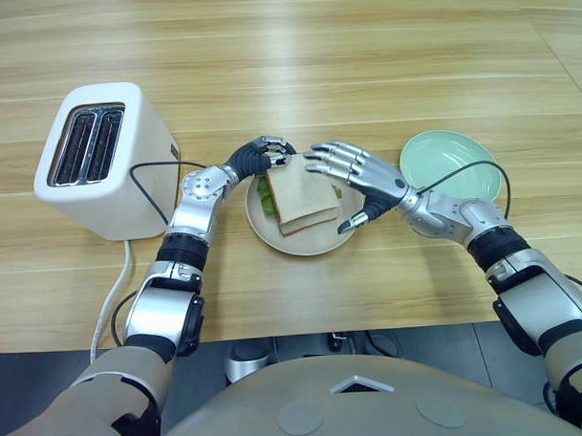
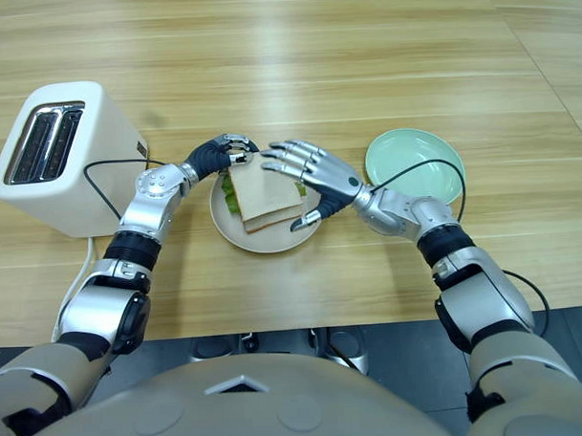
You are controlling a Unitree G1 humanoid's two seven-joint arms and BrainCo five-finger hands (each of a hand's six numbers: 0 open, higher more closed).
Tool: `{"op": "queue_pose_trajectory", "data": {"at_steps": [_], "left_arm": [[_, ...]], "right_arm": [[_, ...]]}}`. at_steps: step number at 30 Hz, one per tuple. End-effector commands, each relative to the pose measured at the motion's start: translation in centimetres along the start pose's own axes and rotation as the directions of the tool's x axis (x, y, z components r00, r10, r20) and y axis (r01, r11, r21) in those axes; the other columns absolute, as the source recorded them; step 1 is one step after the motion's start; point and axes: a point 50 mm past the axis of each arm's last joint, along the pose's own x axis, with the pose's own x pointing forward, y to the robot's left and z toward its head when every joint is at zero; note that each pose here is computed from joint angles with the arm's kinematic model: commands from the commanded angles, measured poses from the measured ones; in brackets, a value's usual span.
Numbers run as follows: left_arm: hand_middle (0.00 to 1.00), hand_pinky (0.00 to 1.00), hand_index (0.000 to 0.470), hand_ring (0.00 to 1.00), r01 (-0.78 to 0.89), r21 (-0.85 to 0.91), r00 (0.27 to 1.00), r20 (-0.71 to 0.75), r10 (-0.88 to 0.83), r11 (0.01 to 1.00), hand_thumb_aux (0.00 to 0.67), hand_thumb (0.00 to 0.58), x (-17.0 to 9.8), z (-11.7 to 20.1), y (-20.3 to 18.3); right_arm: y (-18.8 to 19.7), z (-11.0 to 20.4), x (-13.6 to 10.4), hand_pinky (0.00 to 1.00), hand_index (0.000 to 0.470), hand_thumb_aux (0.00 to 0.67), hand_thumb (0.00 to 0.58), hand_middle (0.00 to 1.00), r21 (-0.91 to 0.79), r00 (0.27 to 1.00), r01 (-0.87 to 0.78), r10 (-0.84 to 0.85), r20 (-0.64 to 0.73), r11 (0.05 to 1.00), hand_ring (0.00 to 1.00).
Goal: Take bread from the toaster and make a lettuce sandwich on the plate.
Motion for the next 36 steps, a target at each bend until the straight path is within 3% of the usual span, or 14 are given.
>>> {"op": "queue_pose_trajectory", "data": {"at_steps": [1, 11, 19, 35, 36], "left_arm": [[1.0, 1.0, 0.46, 1.0, -0.001, 0.006, 1.0, -0.03, 0.001, 1.0, 0.67, 0.58, 0.1, -0.5, -0.2], [1.0, 1.0, 0.46, 1.0, -0.005, 0.016, 0.999, -0.053, 0.006, 1.0, 0.67, 0.58, 0.2, -1.1, -0.3], [1.0, 1.0, 0.46, 1.0, 0.015, 0.02, 0.999, -0.05, -0.014, 1.0, 0.67, 0.58, 0.5, -1.2, -0.8], [1.0, 1.0, 0.46, 1.0, 0.019, 0.079, 1.0, -0.026, -0.017, 0.997, 0.67, 0.58, 0.4, -0.4, -0.7], [1.0, 1.0, 0.442, 1.0, 0.019, 0.086, 1.0, -0.023, -0.017, 0.996, 0.644, 0.579, 0.4, -0.3, -0.7]], "right_arm": [[0.6, 0.3, 0.4, 0.0, 0.0, 0.0, 0.0, 0.0, 0.011, 0.997, -0.07, 0.07, 0.025, 0.998, 0.0], [2.4, 1.1, 1.7, 0.0, 0.0, 0.0, 0.0, 0.0, 0.106, 0.98, -0.198, 0.192, 0.059, 0.974, 0.0], [5.0, 0.6, 2.3, 0.0, 0.0, 0.0, 0.0, 0.0, 0.177, 0.933, -0.352, 0.36, -0.01, 0.919, 0.0], [7.3, 0.9, -0.7, 0.0, 0.0, 0.0, 0.0, 0.0, 0.451, 0.776, -0.565, 0.631, 0.006, 0.69, 0.0], [7.5, 0.9, -0.9, 0.0, 0.0, 0.0, 0.0, 0.0, 0.461, 0.759, -0.582, 0.651, 0.011, 0.67, 0.0]]}}
